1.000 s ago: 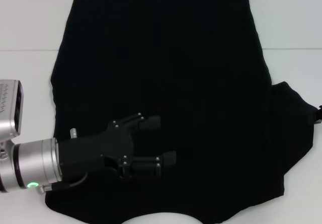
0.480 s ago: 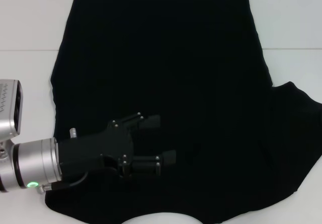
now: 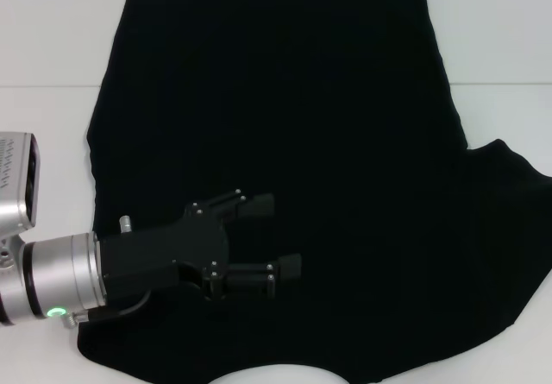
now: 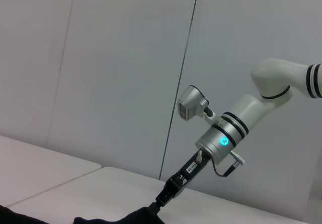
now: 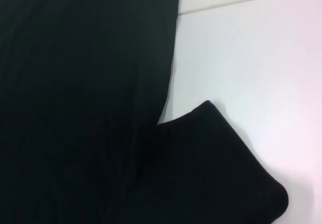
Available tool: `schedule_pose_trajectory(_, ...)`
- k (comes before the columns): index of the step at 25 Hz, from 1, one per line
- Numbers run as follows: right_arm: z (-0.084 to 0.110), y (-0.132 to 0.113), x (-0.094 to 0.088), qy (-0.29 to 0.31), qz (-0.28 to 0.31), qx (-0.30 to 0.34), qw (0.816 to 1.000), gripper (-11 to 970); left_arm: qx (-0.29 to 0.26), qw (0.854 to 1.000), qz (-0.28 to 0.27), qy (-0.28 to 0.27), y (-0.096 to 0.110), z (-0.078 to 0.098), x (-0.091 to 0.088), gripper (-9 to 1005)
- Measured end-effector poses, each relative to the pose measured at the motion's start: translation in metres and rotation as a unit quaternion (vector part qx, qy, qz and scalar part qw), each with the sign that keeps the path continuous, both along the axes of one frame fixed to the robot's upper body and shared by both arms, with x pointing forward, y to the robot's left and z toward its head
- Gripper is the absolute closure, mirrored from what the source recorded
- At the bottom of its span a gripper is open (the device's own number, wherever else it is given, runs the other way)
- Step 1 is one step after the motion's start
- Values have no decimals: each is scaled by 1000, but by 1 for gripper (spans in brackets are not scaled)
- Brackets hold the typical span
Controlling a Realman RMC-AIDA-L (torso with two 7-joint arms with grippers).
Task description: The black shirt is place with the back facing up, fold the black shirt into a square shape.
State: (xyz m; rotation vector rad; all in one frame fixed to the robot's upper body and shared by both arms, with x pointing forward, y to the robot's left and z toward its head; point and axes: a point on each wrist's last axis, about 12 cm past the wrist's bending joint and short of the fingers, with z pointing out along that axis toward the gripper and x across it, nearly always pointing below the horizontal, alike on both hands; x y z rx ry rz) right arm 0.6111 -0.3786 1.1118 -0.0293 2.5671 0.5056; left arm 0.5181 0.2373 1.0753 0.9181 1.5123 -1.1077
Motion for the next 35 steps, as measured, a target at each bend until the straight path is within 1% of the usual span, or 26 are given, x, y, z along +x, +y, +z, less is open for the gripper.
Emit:
schedule_pose_trajectory(4,3,4,4,-5,5,2,1000,945,1,1000,1,-1,1,0,0,42)
schedule_pose_trajectory(8,9,19,13,-14,23,6,1000,944,1,1000,2,-1,1,0,0,45)
schedule_pose_trajectory(11,15,43,21,-17,55,16,998,943,1,1000,2,0,1,1,1,47)
schedule_pose_trajectory(12,18,54,24,-18,70,20,997,942,1,1000,2,2,2,1,1,47)
schedule_pose_trajectory(13,22,79,29,-16,106,21,994,942,1,1000,3,3,2,1,1,47)
schedule_pose_trajectory(15,26,101,34,-13,140,13,990,941,1,1000,5,6,3,1,1,46)
schedule_pose_trajectory(16,26,101,34,-13,140,13,990,941,1,1000,5,6,3,1,1,46)
schedule_pose_trajectory(20,32,144,42,-10,193,-10,981,940,-2,1000,12,9,6,1,0,47)
schedule_pose_trajectory(24,36,172,46,2,225,-43,973,939,-5,1000,20,11,8,0,-1,47)
schedule_pose_trajectory(27,39,184,47,5,236,-60,970,938,-4,1000,22,11,9,0,-1,47)
schedule_pose_trajectory(32,51,185,51,-25,225,-37,973,758,-5,999,30,11,11,-1,-1,46)
schedule_pose_trajectory(35,55,182,50,-42,225,-7,973,694,-8,999,42,18,16,0,0,49)
